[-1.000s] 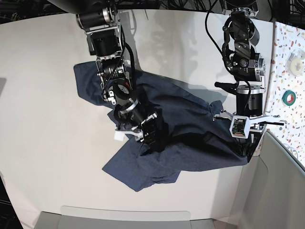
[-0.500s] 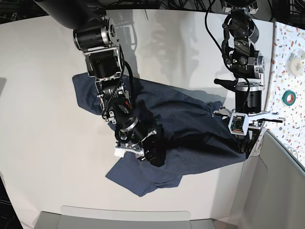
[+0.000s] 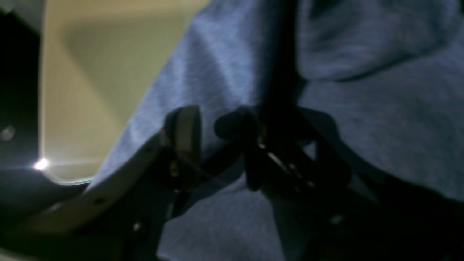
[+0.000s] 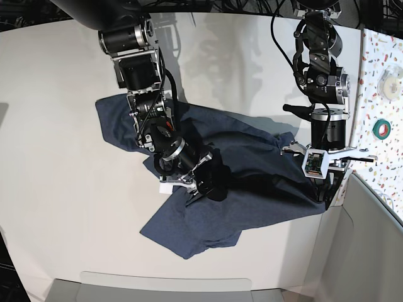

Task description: Layout the t-shirt on the table in an organized manner, then fold the t-shirt properly

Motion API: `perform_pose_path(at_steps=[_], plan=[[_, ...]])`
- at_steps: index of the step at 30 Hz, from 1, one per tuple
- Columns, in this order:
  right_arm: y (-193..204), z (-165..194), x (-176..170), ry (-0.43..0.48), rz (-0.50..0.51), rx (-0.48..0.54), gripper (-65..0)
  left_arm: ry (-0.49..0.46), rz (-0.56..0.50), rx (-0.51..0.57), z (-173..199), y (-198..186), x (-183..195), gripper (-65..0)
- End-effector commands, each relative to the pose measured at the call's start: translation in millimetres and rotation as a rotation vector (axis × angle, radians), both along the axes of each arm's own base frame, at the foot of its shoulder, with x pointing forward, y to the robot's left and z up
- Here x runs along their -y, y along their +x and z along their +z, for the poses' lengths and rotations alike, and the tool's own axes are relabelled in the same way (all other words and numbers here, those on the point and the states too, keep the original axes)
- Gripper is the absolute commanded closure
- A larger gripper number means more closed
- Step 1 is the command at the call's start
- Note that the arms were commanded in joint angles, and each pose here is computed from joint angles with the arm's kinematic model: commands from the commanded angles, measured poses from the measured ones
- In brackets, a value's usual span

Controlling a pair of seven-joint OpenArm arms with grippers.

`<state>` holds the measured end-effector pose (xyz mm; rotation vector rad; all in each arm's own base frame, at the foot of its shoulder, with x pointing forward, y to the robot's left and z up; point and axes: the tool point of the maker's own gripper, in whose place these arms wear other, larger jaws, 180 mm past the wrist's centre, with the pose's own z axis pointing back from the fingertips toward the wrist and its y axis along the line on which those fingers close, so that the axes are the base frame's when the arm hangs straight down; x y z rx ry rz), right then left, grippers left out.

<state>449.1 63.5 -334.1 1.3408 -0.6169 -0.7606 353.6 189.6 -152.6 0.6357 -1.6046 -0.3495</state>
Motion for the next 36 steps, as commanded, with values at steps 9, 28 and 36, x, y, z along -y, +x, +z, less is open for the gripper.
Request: perform_pose_path(at_steps=[9,28,36], plan=[[8.4,82.5,-41.4,-0.039,-0.014,0.214,-15.1,0.012,0.0,0.07,19.8,-1.2,-0.7,0.0],[-40.4,70.8,-85.0,-0.041,0.15,0.22,-35.2,0.016,0.003,0.067,19.8,-0.9,-1.9,0.0],[-44.9,39.0,-83.3,-0.058,0.16,0.164,-35.2,0.02,0.024,0.07,20.6,-2.6,-9.6,0.0]])
